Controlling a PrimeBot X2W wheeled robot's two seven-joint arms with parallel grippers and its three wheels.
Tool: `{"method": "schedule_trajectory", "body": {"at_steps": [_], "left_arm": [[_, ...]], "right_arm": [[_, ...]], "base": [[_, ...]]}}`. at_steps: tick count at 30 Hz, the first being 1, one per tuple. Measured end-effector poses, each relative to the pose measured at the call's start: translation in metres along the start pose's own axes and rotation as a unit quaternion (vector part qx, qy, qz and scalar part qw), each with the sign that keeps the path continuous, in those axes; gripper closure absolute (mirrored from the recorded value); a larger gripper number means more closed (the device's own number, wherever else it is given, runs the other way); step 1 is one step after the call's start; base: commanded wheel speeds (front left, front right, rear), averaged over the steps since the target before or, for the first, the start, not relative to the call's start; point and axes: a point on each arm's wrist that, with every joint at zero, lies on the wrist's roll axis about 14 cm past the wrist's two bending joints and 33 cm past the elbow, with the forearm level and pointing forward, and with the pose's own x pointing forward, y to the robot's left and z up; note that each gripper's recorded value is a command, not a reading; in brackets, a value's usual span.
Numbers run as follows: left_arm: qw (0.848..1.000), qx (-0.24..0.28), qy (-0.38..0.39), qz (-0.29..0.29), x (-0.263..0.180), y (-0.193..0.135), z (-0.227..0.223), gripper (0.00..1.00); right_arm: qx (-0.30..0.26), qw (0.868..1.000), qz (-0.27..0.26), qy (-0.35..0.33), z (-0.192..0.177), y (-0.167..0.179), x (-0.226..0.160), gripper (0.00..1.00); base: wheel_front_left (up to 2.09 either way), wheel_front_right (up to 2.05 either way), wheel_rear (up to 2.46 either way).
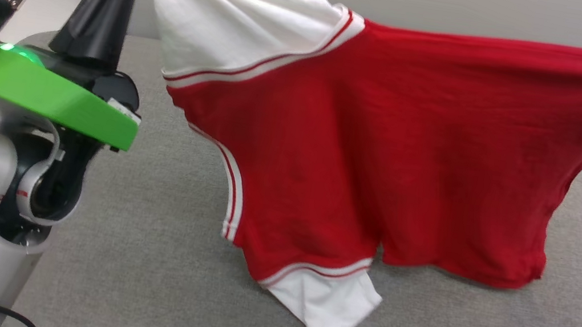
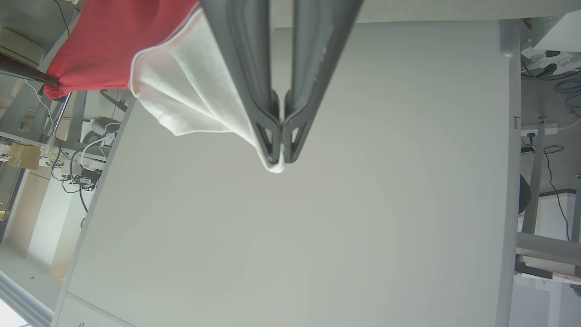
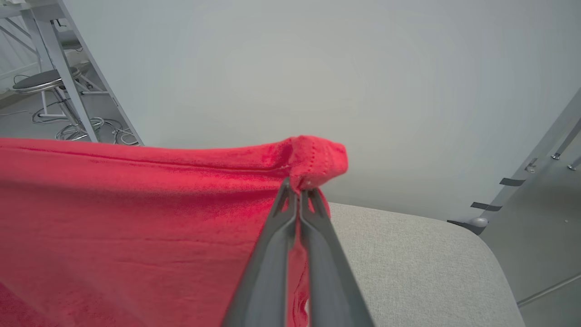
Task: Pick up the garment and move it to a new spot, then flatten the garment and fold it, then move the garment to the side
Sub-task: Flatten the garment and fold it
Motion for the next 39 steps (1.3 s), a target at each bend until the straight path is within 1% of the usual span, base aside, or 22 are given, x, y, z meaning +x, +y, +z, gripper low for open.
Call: {"method": "schedule_trajectory", "body": {"at_steps": [6,11,15,19,27,30,33,39], "left_arm": [[0.996,0.015,-0.073,-0.045,0.014,-0.030,0.048,1.00],[0.987,0.030,-0.135,-0.080,0.021,-0.054,0.090,1.00],[0.979,0.050,-0.168,-0.101,0.025,-0.067,0.113,1.00],[0.977,0.078,-0.168,-0.109,0.036,-0.068,0.118,1.00],[0.975,0.140,-0.135,-0.110,0.075,-0.051,0.108,1.00],[0.975,0.152,-0.121,-0.109,0.094,-0.041,0.099,1.00],[0.975,0.164,-0.105,-0.106,0.118,-0.027,0.085,1.00],[0.972,0.199,-0.081,-0.090,0.174,0.010,0.055,1.00]], "right_arm": [[-0.006,0.998,-0.016,-0.066,0.034,-0.006,-0.034,1.00],[-0.018,0.991,-0.030,-0.127,0.065,-0.011,-0.059,1.00],[-0.024,0.987,-0.031,-0.154,0.077,-0.010,-0.064,1.00],[-0.019,0.984,-0.034,-0.171,0.081,-0.013,-0.059,1.00],[-0.026,0.979,-0.044,-0.198,0.092,-0.025,-0.030,1.00],[-0.033,0.976,-0.051,-0.211,0.095,-0.033,-0.014,1.00],[-0.043,0.974,-0.057,-0.213,0.095,-0.043,0.006,1.00],[-0.056,0.972,-0.067,-0.219,0.096,-0.062,0.062,1.00]], "base": [[0.00,0.00,0.00],[0.00,0.00,0.00],[0.00,0.00,0.00],[0.00,0.00,0.00],[0.00,0.00,0.00],[0.00,0.00,0.00],[0.00,0.00,0.00],[0.00,0.00,0.00]]}}
